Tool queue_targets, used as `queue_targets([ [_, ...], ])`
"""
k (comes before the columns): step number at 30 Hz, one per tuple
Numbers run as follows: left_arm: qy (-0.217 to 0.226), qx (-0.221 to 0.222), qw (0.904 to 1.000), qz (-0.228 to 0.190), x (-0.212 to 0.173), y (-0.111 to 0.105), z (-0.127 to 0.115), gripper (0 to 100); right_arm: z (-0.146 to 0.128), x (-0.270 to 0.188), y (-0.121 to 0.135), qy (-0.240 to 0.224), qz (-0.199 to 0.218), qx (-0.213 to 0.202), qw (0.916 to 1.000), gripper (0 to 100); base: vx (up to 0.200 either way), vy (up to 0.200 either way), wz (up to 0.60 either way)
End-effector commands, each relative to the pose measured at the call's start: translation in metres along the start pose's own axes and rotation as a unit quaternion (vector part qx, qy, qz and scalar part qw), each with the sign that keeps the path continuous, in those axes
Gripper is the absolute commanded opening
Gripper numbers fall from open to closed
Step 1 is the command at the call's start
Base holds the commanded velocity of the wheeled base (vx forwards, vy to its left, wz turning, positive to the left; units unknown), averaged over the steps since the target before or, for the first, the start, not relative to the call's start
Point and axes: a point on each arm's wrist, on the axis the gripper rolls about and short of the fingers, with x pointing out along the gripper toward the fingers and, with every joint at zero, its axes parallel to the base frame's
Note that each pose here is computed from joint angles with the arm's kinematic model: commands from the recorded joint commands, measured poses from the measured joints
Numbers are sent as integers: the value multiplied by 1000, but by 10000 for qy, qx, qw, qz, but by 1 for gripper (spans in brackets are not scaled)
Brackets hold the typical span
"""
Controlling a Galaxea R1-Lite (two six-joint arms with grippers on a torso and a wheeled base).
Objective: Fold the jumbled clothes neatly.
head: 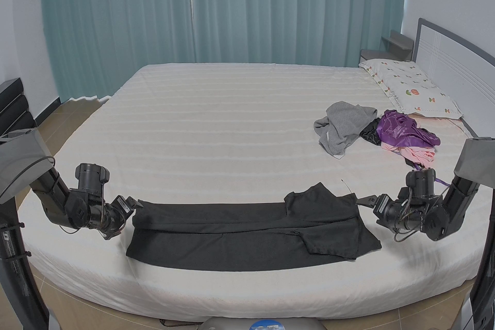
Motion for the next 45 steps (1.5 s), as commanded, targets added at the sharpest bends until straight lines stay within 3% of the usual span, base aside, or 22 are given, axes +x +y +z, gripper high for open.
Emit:
queue_targets([
  [1,293,15,9996,29,-23,14,-22,100,-36,-42,-6,65,295,-31,9995,100,-200,0,0],
  [6,278,31,9996,-24,-21,14,-26,100,-41,-33,-13,39,409,418,9983,100,-200,0,0],
  [13,191,181,9995,146,-3,17,-34,100,-47,-26,-18,102,362,441,9983,100,-29,0,0],
  [23,-222,539,9981,182,24,-6,-47,100,-52,-19,-22,178,290,438,9985,100,0,0,0],
  [30,-394,613,9964,428,34,-5,-51,100,-58,-18,-17,261,325,349,9985,100,0,0,0],
  [32,-373,609,9964,460,33,-2,-52,100,-60,-16,-17,183,172,328,9991,100,0,0,0],
  [33,-363,619,9963,483,32,-1,-53,0,-61,-14,-17,90,58,299,9995,100,0,0,0],
  [37,-381,598,9963,478,32,-1,-52,0,-69,-4,-15,-30,-189,192,9996,100,0,0,0],
  [45,-453,482,9967,479,30,2,-48,0,-65,21,-12,-309,-253,134,9991,100,0,0,0],
])
